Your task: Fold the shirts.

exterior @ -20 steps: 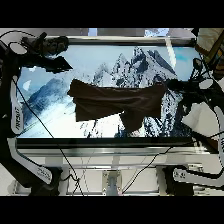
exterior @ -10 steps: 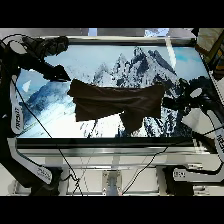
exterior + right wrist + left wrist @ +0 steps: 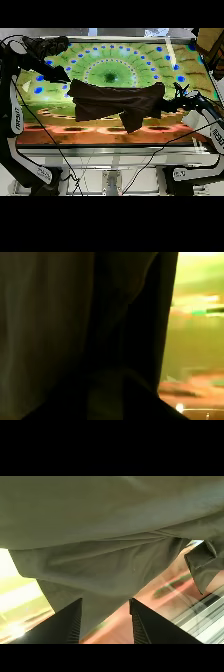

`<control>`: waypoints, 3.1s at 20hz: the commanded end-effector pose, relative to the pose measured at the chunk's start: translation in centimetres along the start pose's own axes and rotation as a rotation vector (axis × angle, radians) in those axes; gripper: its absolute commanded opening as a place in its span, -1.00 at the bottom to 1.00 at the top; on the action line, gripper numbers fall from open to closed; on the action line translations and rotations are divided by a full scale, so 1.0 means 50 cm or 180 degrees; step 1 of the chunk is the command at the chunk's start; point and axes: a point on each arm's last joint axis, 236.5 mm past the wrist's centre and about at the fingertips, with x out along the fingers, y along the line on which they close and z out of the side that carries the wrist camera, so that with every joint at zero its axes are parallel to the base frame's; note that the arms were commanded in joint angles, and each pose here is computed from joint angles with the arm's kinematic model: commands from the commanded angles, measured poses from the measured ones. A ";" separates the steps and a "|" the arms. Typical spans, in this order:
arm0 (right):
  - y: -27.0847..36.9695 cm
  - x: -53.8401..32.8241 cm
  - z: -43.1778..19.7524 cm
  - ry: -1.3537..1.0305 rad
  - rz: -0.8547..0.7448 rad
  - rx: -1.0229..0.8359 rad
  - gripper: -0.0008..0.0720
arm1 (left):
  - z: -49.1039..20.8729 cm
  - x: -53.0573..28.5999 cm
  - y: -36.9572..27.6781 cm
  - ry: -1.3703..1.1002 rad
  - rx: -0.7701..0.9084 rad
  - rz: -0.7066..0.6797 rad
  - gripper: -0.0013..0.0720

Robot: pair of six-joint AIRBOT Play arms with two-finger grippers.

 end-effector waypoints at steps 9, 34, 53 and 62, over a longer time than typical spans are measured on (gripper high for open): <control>0.073 0.067 0.030 -0.0126 0.0384 -0.0384 -0.91 | -0.021 0.021 0.011 0.0124 -0.0089 -0.0023 0.01; 0.156 -0.032 0.090 -0.0183 0.0544 -0.0877 -0.92 | -0.331 0.327 0.101 0.1141 -0.1304 -0.0087 -0.17; 0.164 -0.034 0.083 -0.0136 0.0600 -0.0871 -0.91 | -0.217 0.350 0.083 0.0382 -0.1222 -0.0370 -0.93; 0.315 -0.254 0.252 -0.1091 0.0769 -0.1260 -0.92 | -0.002 0.034 -0.139 -0.0862 0.0136 -0.0595 -0.94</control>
